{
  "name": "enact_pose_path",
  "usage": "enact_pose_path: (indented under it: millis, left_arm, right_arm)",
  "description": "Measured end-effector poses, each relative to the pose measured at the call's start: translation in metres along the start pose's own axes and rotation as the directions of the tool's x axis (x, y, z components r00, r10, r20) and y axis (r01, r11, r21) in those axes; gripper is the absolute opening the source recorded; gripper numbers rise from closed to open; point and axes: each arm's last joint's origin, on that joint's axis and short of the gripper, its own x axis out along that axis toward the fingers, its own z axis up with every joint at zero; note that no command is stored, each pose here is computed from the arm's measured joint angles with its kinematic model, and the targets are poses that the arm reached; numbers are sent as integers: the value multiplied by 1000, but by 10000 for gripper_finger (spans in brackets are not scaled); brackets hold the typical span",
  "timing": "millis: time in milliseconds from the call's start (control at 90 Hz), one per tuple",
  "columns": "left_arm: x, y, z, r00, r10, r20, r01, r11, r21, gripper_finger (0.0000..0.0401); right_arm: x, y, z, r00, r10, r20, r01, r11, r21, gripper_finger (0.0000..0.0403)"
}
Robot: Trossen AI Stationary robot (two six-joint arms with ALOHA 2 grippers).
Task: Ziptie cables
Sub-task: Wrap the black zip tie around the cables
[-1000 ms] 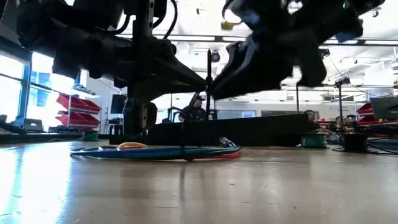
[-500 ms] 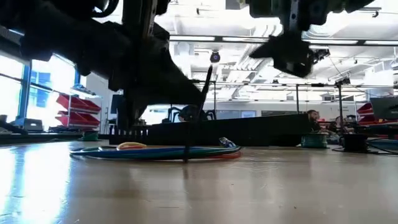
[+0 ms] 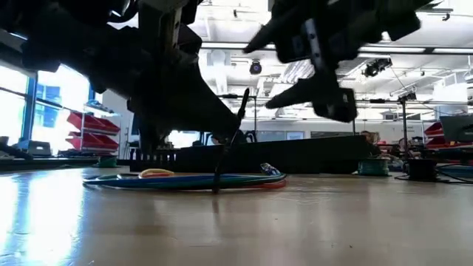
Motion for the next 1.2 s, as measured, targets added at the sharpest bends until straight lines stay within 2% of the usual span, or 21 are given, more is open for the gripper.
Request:
enact_pose_path:
  millis: [189, 333, 556, 800, 911, 1033, 1200]
  left_arm:
    - [0, 0, 0, 1000, -2, -1, 2, 1000, -1, 0]
    - [0, 0, 0, 1000, -4, -1, 4, 1000, -2, 0]
    - [0, -1, 0, 1000, -11, 4, 11, 1000, -6, 0]
    - [0, -1, 0, 1000, -11, -1, 11, 1000, -4, 3]
    - [2, 1, 2, 998, -45, -44, 46, 999, 21, 23]
    - [-1, 0, 14, 995, -93, -47, 95, 995, 41, 65]
    - [-13, -9, 31, 977, -199, -70, 208, 966, 152, 113]
  right_arm:
    - [13, -3, 5, 992, -122, -40, 123, 992, 15, 242]
    - [13, -3, 7, 990, -138, -28, 138, 990, 19, 211]
    - [13, -4, 10, 990, -138, -11, 138, 990, 23, 129]
    - [13, -4, 10, 990, -139, -7, 139, 990, 3, 10]
    - [10, 0, 10, 985, -169, -24, 168, 986, -17, 3]
    - [6, 15, 10, 966, -250, -58, 242, 963, -119, 1]
    - [-1, 33, 8, 947, -314, -68, 285, 918, -275, 1]
